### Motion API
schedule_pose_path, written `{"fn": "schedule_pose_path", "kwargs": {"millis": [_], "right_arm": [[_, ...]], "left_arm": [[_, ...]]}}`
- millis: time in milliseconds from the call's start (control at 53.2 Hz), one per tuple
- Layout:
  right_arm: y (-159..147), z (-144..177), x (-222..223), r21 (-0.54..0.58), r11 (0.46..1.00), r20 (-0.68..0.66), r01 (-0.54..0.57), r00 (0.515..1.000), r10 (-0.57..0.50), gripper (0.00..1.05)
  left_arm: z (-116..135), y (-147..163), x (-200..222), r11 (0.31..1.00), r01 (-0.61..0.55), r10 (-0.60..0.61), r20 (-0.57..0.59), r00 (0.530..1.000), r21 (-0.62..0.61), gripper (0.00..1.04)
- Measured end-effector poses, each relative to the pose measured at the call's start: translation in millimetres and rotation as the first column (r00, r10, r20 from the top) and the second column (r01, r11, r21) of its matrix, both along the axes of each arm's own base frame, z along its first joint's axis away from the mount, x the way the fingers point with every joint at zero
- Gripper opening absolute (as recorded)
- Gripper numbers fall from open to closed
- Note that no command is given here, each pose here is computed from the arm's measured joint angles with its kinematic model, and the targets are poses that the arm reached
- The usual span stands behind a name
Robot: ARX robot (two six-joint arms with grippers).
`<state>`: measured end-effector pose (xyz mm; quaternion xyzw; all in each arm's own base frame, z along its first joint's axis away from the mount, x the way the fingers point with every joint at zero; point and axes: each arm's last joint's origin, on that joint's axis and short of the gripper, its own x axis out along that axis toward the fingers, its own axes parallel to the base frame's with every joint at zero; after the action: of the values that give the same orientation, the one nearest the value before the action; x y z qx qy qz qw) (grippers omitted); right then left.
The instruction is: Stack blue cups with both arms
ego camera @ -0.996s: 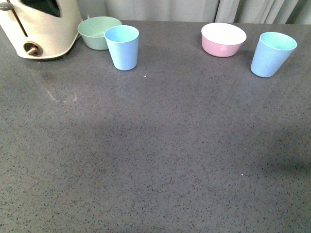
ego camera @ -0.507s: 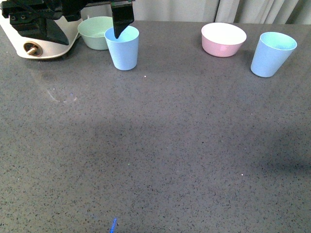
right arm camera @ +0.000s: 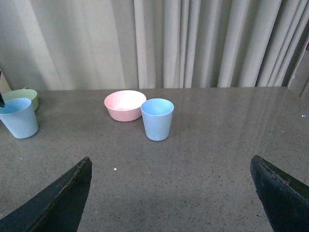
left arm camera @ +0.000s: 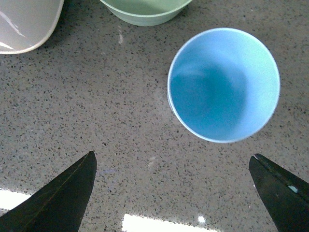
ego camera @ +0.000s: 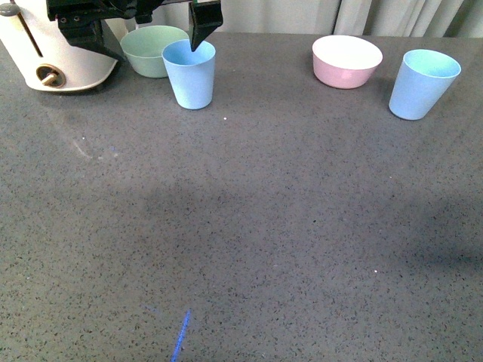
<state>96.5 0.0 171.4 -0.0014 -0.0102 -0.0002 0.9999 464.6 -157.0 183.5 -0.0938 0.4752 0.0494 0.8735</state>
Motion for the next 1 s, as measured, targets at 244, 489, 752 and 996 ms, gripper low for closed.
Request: {"fn": "schedule_pose_path", "kwargs": {"millis": [244, 489, 752, 996], "right_arm": [[0.0, 0.0, 0.0, 0.000, 1.000, 0.000, 0.000, 1.000, 0.000, 0.96], [0.0, 0.0, 0.0, 0.000, 1.000, 0.000, 0.000, 1.000, 0.000, 0.96], [0.0, 0.0, 0.0, 0.000, 1.000, 0.000, 0.000, 1.000, 0.000, 0.96], [0.0, 0.0, 0.0, 0.000, 1.000, 0.000, 0.000, 1.000, 0.000, 0.96]], "left_arm": [[-1.6, 7.8, 24.7, 0.998, -0.060, 0.060, -0.008, 0.998, -0.003, 0.96], [-9.6, 4.6, 34.5, 0.998, -0.066, 0.066, -0.022, 0.998, 0.003, 0.96], [-27.2, 0.8, 34.2, 0.998, -0.070, 0.070, -0.047, 0.996, 0.008, 0.96], [-39.9, -2.6, 24.7, 0.998, -0.063, 0.064, -0.096, 0.993, 0.014, 0.62]]}}
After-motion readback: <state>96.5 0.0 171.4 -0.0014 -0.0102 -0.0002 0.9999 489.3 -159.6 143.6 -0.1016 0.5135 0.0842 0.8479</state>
